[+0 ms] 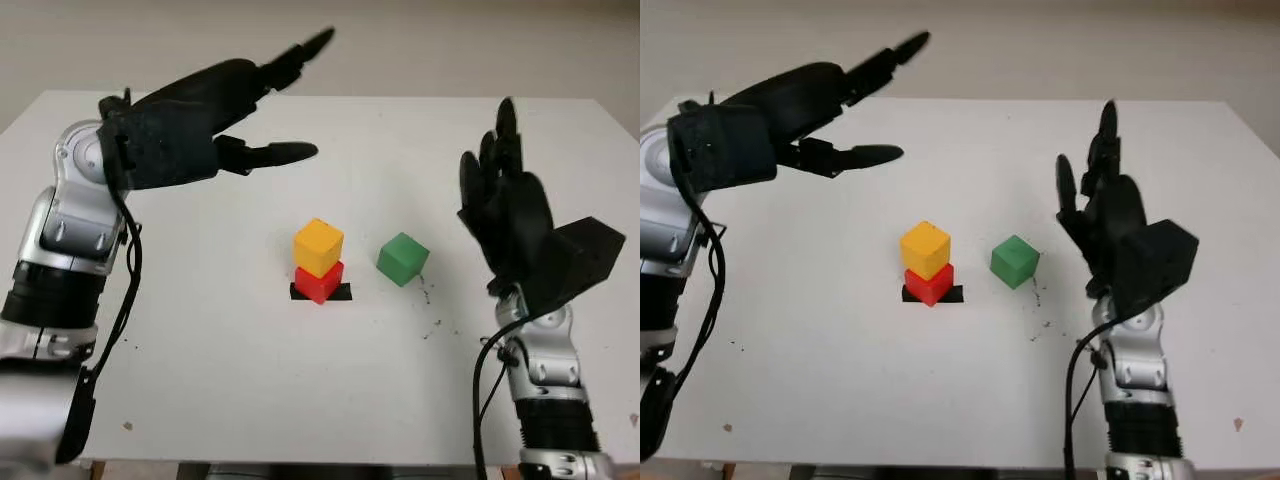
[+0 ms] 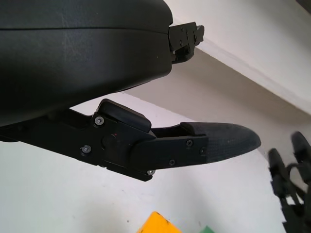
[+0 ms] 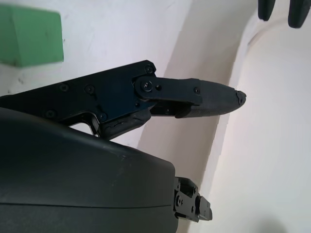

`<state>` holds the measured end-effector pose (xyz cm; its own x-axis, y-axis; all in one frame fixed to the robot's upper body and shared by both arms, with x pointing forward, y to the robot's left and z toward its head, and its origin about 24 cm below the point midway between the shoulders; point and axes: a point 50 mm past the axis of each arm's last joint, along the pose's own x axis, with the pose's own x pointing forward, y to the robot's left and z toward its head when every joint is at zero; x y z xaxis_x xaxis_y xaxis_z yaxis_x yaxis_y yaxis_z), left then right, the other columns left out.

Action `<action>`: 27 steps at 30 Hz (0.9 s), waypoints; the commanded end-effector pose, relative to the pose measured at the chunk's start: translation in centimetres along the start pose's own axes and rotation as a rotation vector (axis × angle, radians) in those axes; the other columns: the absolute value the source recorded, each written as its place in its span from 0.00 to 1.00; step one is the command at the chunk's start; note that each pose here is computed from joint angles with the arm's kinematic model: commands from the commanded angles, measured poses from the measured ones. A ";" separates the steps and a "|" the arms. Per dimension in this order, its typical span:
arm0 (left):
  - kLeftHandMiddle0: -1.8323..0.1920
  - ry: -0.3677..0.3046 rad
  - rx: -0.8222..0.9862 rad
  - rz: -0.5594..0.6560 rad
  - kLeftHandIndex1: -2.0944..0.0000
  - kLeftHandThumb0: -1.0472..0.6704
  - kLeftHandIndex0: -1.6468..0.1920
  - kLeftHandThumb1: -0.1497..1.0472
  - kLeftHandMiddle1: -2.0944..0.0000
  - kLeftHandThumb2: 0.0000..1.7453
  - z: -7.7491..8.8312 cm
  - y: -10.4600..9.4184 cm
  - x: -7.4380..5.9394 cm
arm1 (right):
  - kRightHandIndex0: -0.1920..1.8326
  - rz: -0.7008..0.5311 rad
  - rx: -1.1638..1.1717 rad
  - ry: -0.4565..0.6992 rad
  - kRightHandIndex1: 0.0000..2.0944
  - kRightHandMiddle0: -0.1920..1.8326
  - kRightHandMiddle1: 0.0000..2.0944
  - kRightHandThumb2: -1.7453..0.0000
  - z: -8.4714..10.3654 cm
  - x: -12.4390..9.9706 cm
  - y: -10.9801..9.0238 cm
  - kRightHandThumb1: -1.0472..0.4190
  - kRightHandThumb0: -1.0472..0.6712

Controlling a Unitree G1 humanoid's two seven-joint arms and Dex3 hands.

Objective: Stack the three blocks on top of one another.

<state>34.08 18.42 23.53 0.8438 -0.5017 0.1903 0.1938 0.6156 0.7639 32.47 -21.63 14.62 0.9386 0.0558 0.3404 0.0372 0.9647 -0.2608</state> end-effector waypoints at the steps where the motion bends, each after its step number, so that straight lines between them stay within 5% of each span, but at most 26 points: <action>1: 1.00 0.025 -0.046 0.089 1.00 0.12 1.00 1.00 1.00 0.37 -1.2 -0.2 -1.1 | 0.01 0.015 -0.071 -0.032 0.01 0.02 0.03 0.85 1.3 1.2 -1.5 0.00 0.15; 14: 1.00 0.155 -0.349 0.350 1.00 0.10 1.00 1.00 1.00 0.39 -6.6 -3.6 -6.2 | 0.08 0.387 -0.585 -0.050 0.04 0.17 0.08 0.98 5.5 5.1 -4.9 0.14 0.17; 21: 1.00 0.189 -0.454 0.438 1.00 0.14 1.00 1.00 1.00 0.39 -7.8 -5.3 -8.3 | 0.07 0.591 -0.928 -0.040 0.03 0.20 0.07 0.98 7.6 6.3 -3.7 0.17 0.20; 27: 1.00 0.198 -0.457 0.444 1.00 0.14 1.00 1.00 1.00 0.39 -8.0 -5.8 -8.7 | 0.09 0.733 -1.206 -0.113 0.03 0.22 0.06 0.97 7.5 5.8 -2.2 0.15 0.16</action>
<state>29.74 24.13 12.10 0.9657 -0.0422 0.2563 -0.0356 0.9560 0.2912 35.52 -21.44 23.47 0.8450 0.5137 -0.1486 -0.1444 -0.0485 -0.9883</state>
